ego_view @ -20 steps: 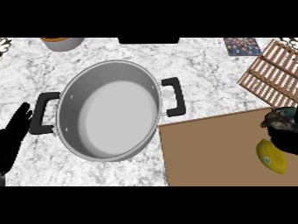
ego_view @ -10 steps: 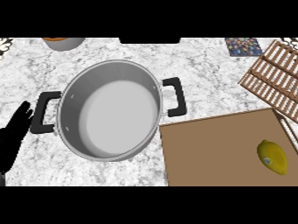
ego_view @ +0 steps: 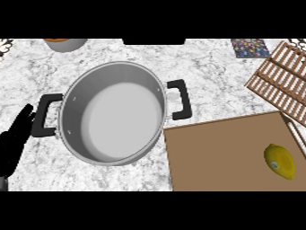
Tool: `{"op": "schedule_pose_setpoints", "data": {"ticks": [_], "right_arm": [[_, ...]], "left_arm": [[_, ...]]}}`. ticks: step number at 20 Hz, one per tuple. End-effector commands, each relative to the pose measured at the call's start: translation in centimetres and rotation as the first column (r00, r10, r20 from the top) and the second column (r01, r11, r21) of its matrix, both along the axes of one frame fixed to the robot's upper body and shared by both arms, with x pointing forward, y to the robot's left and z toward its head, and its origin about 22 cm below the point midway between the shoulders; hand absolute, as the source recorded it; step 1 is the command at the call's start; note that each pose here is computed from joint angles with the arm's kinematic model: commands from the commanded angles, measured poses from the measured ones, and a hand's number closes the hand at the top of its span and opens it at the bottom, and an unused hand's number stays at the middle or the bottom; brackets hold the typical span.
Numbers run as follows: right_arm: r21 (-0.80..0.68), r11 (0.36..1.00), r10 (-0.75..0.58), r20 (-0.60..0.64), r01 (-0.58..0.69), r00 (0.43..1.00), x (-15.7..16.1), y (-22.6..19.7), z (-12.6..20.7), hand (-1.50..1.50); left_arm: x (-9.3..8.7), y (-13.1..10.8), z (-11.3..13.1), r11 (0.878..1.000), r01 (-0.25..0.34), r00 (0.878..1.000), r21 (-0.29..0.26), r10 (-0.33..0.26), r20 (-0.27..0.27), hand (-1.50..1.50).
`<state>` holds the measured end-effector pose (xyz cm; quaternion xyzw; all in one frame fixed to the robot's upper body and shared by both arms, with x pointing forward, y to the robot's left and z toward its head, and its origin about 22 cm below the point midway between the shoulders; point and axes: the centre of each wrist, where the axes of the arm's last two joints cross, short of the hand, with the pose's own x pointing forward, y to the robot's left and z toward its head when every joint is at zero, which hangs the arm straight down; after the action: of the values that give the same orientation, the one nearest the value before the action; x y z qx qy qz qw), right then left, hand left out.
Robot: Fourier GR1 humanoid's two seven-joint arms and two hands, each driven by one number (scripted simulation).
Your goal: Pick the eggplant from the tray and place it in the tiered shelf
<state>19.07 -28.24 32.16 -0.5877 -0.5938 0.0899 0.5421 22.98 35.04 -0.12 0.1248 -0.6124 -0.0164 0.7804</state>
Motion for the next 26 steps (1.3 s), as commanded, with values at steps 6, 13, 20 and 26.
{"op": "schedule_pose_setpoints", "data": {"ticks": [6, 13, 20, 26], "right_arm": [[-0.030, 0.986, -0.166, -0.146, 0.163, 0.975, 2.3, -2.9, 4.9, 1.50], [-0.059, 0.969, -0.248, -0.176, 0.241, 0.953, 4.7, -5.5, 4.9, 1.50], [-0.068, 0.961, -0.277, -0.176, 0.269, 0.945, 8.8, -7.6, 2.5, 1.50], [0.014, 0.960, -0.272, -0.174, 0.279, 0.946, 9.6, -12.7, 0.1, 1.50]], "left_arm": [[1.4, -1.3, 0.6, 1.000, 0.016, 1.000, -0.004, -0.016, 0.001, 0.00], [0.7, 0.1, 0.0, 1.000, 0.009, 1.000, -0.005, -0.009, -0.001, 0.00], [-0.5, 0.5, -0.3, 1.000, 0.027, 1.000, 0.002, -0.027, 0.007, 0.00], [0.3, -0.2, 0.3, 1.000, 0.022, 1.000, -0.020, -0.022, 0.001, 0.00]]}}
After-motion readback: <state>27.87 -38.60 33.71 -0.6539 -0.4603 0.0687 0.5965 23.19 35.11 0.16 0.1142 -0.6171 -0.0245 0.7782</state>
